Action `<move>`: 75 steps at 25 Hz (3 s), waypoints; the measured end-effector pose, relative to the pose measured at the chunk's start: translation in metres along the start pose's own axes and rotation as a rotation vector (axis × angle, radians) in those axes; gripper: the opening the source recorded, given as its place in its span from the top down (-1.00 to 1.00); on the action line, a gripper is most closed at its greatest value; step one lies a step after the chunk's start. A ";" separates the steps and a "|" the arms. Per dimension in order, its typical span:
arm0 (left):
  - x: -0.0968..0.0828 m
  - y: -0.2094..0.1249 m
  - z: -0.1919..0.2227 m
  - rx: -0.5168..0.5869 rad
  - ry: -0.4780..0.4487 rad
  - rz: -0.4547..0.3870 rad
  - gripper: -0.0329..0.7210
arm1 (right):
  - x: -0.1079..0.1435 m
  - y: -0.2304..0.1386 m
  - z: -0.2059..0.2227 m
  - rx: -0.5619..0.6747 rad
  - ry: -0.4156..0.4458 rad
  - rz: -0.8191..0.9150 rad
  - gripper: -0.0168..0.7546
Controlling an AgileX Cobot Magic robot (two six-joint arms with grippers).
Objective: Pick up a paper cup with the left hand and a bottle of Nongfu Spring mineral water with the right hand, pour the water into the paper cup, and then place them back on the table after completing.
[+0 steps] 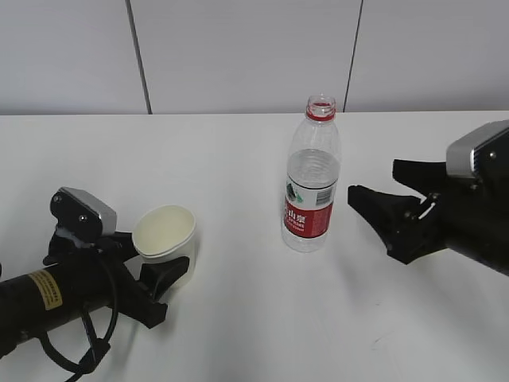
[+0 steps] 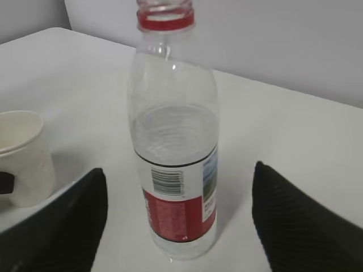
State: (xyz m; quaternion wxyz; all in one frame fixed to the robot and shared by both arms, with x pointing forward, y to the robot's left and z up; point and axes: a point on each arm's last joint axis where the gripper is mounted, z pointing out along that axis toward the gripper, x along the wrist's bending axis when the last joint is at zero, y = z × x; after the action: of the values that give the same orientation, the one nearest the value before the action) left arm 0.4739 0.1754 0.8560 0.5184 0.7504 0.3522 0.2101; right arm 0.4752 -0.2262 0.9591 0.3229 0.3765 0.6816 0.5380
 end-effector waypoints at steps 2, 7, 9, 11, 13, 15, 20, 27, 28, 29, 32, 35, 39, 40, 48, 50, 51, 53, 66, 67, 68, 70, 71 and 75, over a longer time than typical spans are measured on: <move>0.000 0.000 0.000 0.000 0.000 0.000 -0.26 | 0.001 -0.008 0.008 -0.007 0.027 0.015 -0.57; 0.000 0.000 0.000 0.000 0.000 0.000 -0.26 | -0.001 -0.028 0.025 0.019 0.056 0.051 -0.57; 0.000 0.000 0.000 0.000 0.000 0.000 -0.26 | -0.003 -0.033 0.032 0.033 0.059 0.060 -0.57; 0.000 0.000 0.000 0.000 0.000 0.000 -0.26 | -0.004 -0.037 0.039 0.042 0.067 0.061 -0.57; 0.000 0.000 0.000 0.000 0.000 0.000 -0.26 | -0.006 -0.040 0.047 0.047 0.078 0.056 -0.57; 0.000 0.000 0.000 0.000 0.000 0.000 -0.26 | -0.007 -0.044 0.054 0.056 0.086 0.045 -0.57; 0.000 0.000 0.000 0.000 -0.001 0.000 -0.26 | -0.012 -0.051 0.069 0.066 0.092 0.032 -0.65; 0.000 0.000 0.000 0.000 -0.001 0.000 -0.26 | -0.015 -0.054 0.087 0.058 0.122 0.007 -0.68; 0.000 0.000 0.000 0.000 -0.001 0.000 -0.26 | -0.015 -0.055 0.090 0.059 0.133 0.000 -0.68; 0.000 0.000 0.000 0.000 -0.001 0.000 -0.26 | -0.015 -0.056 0.093 0.059 0.143 -0.006 -0.68; 0.000 0.000 0.000 0.000 -0.001 0.000 -0.26 | -0.016 -0.060 0.100 0.064 0.164 -0.018 -0.68; 0.000 0.000 0.000 0.000 -0.001 0.000 -0.26 | -0.018 -0.059 0.107 0.055 0.170 -0.028 -0.68; 0.000 0.000 0.000 0.000 -0.001 0.000 -0.26 | -0.018 -0.053 0.112 0.032 0.173 -0.041 -0.68; 0.000 0.000 0.000 0.000 -0.001 0.000 -0.26 | -0.019 -0.053 0.112 0.030 0.173 -0.042 -0.68; 0.000 0.000 0.000 0.000 -0.001 0.000 -0.25 | -0.018 -0.052 0.113 0.028 0.180 -0.049 -0.42; 0.000 0.000 0.000 0.000 -0.001 0.000 -0.25 | -0.018 -0.052 0.113 0.028 0.180 -0.049 -0.34; 0.000 0.000 0.000 0.000 -0.001 0.000 -0.25 | -0.018 -0.052 0.113 0.028 0.180 -0.049 -0.32; 0.000 0.000 0.000 0.000 -0.001 0.000 -0.25 | -0.018 -0.052 0.113 0.028 0.178 -0.048 -0.31; -0.003 0.004 -0.001 -0.010 -0.031 0.020 -0.25 | -0.023 -0.051 0.115 0.013 0.130 -0.075 -0.17; -0.004 0.006 -0.002 -0.018 -0.041 0.030 -0.25 | -0.023 -0.050 0.116 0.012 0.136 -0.086 -0.16; -0.005 0.011 -0.003 -0.032 -0.052 0.041 -0.25 | -0.023 -0.049 0.118 0.009 0.146 -0.103 -0.16; -0.007 0.019 -0.005 -0.055 -0.067 0.048 -0.25 | -0.023 -0.045 0.123 0.001 0.176 -0.149 -0.15; -0.007 0.023 -0.006 -0.058 -0.071 0.045 -0.25 | -0.023 -0.044 0.125 -0.001 0.190 -0.167 -0.15; -0.008 0.038 -0.006 -0.011 -0.100 0.059 -0.25 | -0.023 -0.029 0.137 -0.046 0.244 -0.255 -0.14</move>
State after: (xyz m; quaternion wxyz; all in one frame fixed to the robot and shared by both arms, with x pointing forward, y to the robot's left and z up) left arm 0.4763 0.1652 0.8935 0.5331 0.7670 0.3024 0.1896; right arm 0.5978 -0.1833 0.9023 0.3119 0.2112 0.7454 0.5500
